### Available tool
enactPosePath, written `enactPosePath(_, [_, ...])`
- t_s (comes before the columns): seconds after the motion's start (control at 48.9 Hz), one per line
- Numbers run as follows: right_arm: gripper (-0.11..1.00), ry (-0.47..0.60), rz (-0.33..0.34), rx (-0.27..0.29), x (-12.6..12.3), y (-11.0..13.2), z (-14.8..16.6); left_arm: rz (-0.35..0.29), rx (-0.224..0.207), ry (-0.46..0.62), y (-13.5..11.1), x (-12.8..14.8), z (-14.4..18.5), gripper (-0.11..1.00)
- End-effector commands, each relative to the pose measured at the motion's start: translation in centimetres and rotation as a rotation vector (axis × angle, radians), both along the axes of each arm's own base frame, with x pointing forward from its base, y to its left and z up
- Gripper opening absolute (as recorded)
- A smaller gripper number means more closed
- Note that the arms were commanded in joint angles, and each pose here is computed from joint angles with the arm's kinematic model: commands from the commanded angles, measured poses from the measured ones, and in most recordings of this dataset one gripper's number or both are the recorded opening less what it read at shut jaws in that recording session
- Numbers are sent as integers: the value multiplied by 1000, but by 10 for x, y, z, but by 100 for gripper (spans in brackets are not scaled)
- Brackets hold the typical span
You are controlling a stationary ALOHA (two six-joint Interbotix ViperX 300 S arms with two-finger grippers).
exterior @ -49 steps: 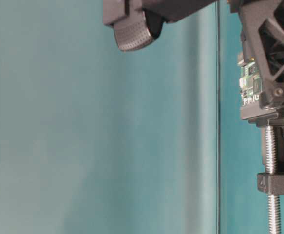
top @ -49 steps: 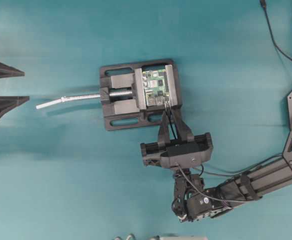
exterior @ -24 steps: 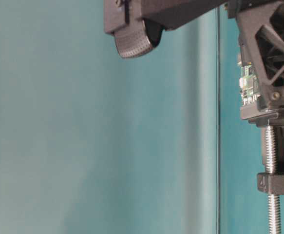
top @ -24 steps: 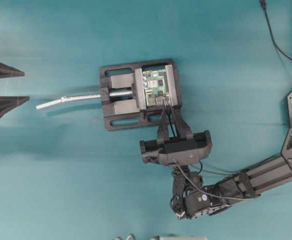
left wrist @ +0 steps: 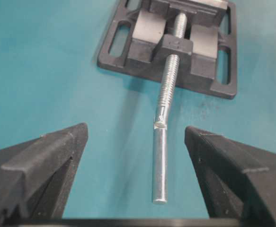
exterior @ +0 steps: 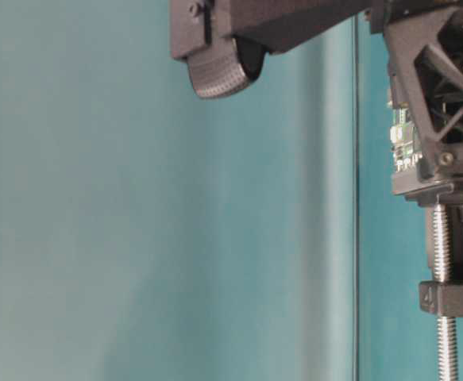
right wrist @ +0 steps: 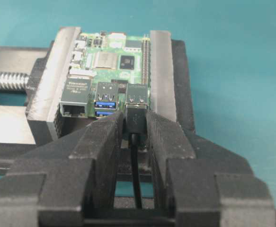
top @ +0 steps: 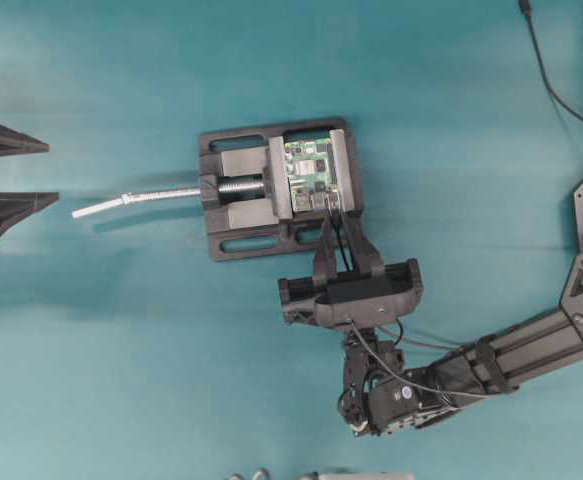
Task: Insert the USB into the fixed PCB.
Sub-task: 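Push the USB plug forward into the port with the right gripper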
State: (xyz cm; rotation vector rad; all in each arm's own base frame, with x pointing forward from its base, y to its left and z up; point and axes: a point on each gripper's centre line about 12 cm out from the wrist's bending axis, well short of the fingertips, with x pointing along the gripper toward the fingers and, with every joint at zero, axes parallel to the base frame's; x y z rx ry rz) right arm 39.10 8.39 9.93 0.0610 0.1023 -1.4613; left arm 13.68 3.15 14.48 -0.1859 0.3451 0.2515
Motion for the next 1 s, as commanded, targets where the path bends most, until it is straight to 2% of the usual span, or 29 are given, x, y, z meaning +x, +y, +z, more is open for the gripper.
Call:
enactPosePath(0.0, [21, -37, -66, 2, 9, -29, 14, 6, -8, -11, 1, 2, 4, 99])
enactPosePath(0.205, [21, -37, -63, -20, 11, -37, 14, 4, -7, -13, 1, 2, 4, 99])
enactPosePath(0.45, [21, -42, -59, -15, 12, -37, 14, 4, -8, -11, 1, 2, 4, 99])
enactPosePath(0.982, [21, -50, 20, -2, 6, -3, 18, 6, -7, -13, 1, 2, 4, 99])
